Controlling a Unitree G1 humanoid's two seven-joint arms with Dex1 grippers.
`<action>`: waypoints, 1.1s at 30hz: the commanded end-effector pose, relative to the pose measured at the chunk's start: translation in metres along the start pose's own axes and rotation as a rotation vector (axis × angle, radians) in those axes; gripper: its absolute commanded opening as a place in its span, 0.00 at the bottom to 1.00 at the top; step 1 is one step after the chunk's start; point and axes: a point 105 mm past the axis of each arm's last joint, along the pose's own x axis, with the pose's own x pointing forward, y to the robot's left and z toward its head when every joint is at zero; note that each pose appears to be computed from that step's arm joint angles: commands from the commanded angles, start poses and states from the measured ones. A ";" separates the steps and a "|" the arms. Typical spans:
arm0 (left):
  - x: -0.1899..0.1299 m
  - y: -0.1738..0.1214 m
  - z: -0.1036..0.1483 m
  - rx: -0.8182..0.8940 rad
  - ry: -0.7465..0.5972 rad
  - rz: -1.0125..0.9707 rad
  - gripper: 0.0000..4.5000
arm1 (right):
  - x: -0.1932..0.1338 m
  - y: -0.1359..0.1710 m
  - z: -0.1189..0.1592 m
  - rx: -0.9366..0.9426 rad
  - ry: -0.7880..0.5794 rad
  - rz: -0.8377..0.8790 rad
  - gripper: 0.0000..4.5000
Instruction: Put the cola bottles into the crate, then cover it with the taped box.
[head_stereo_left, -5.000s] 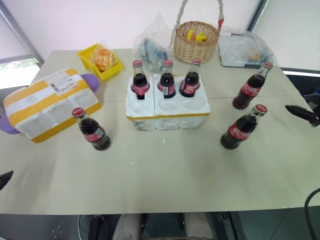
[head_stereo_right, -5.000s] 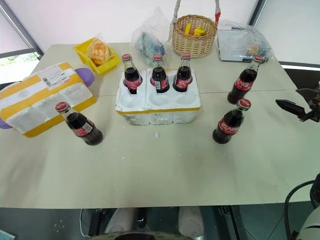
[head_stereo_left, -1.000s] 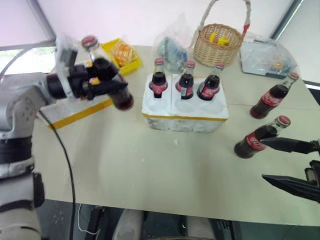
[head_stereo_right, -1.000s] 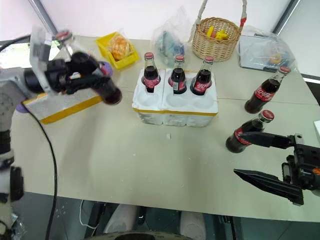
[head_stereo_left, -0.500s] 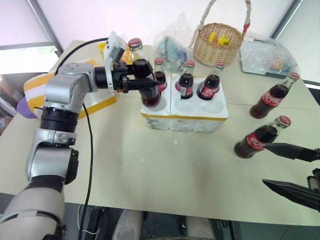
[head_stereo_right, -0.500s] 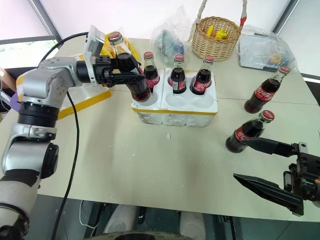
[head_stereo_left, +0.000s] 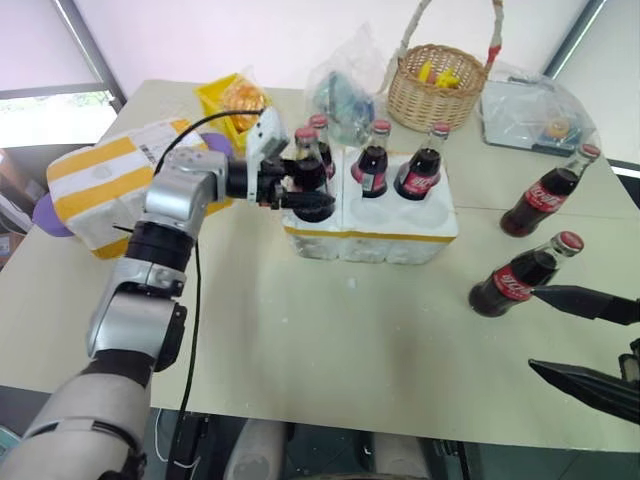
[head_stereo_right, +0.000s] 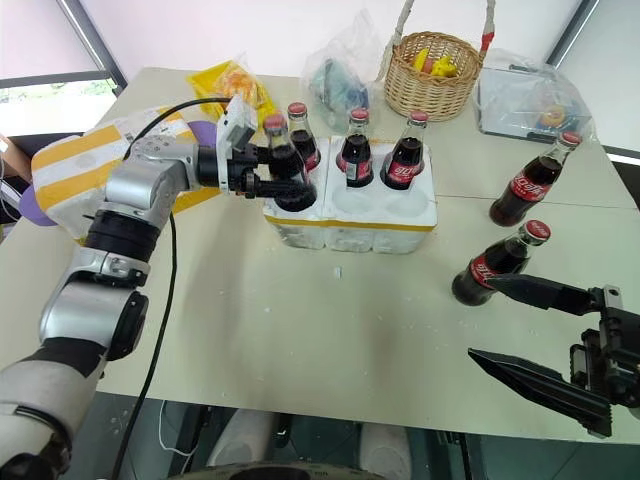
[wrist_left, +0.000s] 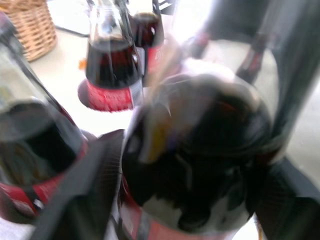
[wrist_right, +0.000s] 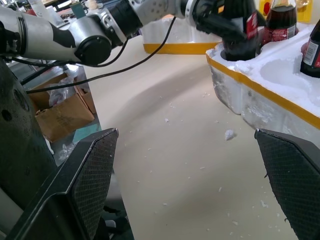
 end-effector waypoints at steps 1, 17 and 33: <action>-0.001 -0.005 0.011 0.068 -0.016 -0.019 0.99 | 0.000 0.001 0.006 -0.041 -0.012 -0.003 1.00; -0.112 -0.054 0.046 -0.076 -0.095 -0.051 0.99 | -0.008 -0.012 0.011 -0.057 0.015 -0.062 1.00; -0.108 -0.100 0.040 -0.114 -0.086 -0.071 0.99 | -0.025 -0.077 -0.068 0.048 0.072 -0.336 1.00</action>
